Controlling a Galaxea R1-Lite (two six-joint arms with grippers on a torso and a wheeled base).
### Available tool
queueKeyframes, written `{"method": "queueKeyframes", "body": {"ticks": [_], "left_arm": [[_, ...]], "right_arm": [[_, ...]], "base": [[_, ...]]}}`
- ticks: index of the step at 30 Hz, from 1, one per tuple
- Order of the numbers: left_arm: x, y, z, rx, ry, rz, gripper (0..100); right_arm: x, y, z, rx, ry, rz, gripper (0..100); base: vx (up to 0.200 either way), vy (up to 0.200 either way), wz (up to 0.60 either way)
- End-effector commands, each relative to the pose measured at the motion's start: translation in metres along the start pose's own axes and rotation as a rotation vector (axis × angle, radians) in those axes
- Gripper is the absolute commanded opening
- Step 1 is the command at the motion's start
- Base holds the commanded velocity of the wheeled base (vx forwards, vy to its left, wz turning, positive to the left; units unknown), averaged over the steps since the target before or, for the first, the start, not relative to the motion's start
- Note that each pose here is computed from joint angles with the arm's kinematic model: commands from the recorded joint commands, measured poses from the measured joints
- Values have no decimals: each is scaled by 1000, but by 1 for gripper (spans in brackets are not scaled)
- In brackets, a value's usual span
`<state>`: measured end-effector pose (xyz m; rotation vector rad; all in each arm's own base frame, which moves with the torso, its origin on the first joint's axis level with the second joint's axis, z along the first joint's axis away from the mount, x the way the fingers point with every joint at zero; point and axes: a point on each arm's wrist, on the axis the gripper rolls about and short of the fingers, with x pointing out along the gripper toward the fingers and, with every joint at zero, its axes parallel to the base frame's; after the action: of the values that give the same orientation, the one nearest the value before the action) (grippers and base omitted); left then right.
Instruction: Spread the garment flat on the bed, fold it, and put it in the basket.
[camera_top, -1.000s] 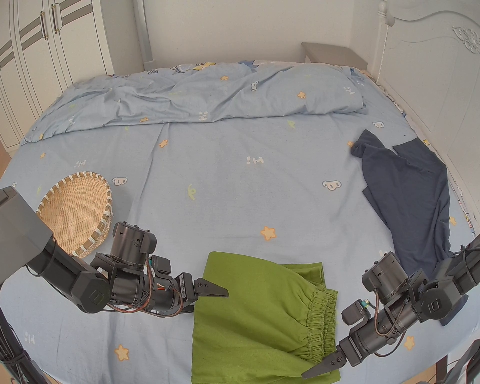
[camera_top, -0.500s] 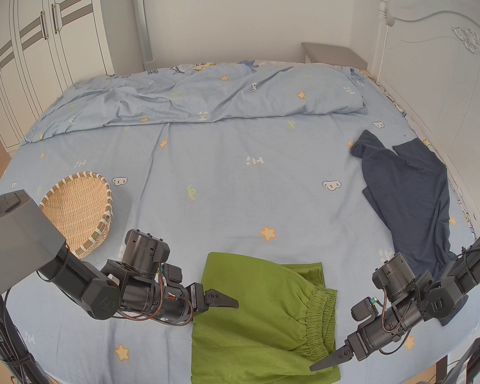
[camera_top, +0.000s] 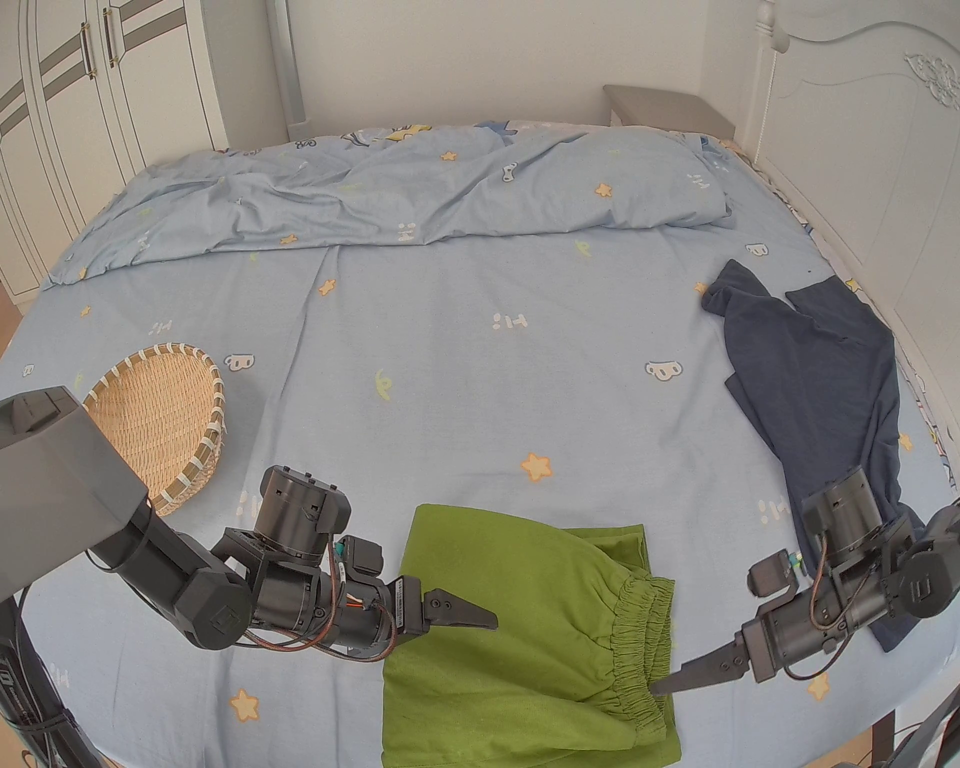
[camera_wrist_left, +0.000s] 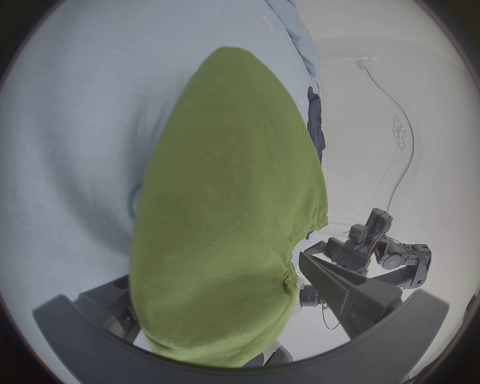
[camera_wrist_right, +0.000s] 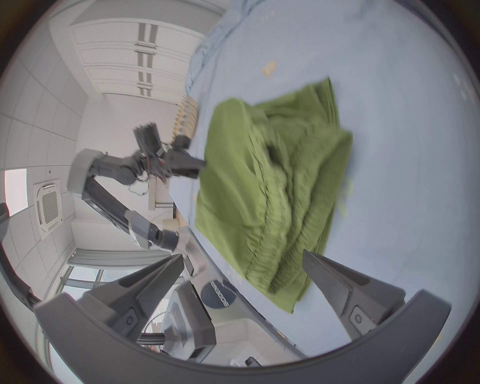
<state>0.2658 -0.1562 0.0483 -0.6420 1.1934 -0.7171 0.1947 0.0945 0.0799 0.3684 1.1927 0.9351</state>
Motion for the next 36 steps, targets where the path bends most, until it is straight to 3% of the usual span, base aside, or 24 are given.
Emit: {"method": "queueKeyframes", "body": {"ticks": [1, 8, 14, 15, 23, 29, 34, 36], "left_arm": [[13, -1, -8, 17, 45, 5, 100], [19, -6, -12, 34, 59, -3, 100], [22, -6, -16, 59, 43, -29, 100], [22, -6, -17, 64, 40, -33, 0], [14, -8, -16, 77, 8, -59, 0], [-20, -29, -4, 121, -66, -113, 0], [-52, -54, 29, 146, -151, -116, 0], [-75, -74, 57, 118, -155, -71, 0]], "right_arm": [[-43, 26, 23, -100, -210, 20, 100], [-90, 57, 42, -144, -395, 29, 100], [-103, 56, 44, -151, -425, 64, 100], [-103, 55, 44, -149, -427, 65, 100], [-115, 63, 53, -159, -471, 69, 100], [-132, 75, 66, -150, -498, 62, 100], [-135, 73, 68, -141, -503, 56, 100], [-134, 72, 68, -138, -501, 56, 100]], "base": [[0, 0, 0], [0, 0, 0], [0, 0, 0], [0, 0, 0], [0, 0, 0], [0, 0, 0], [0, 0, 0], [0, 0, 0]]}}
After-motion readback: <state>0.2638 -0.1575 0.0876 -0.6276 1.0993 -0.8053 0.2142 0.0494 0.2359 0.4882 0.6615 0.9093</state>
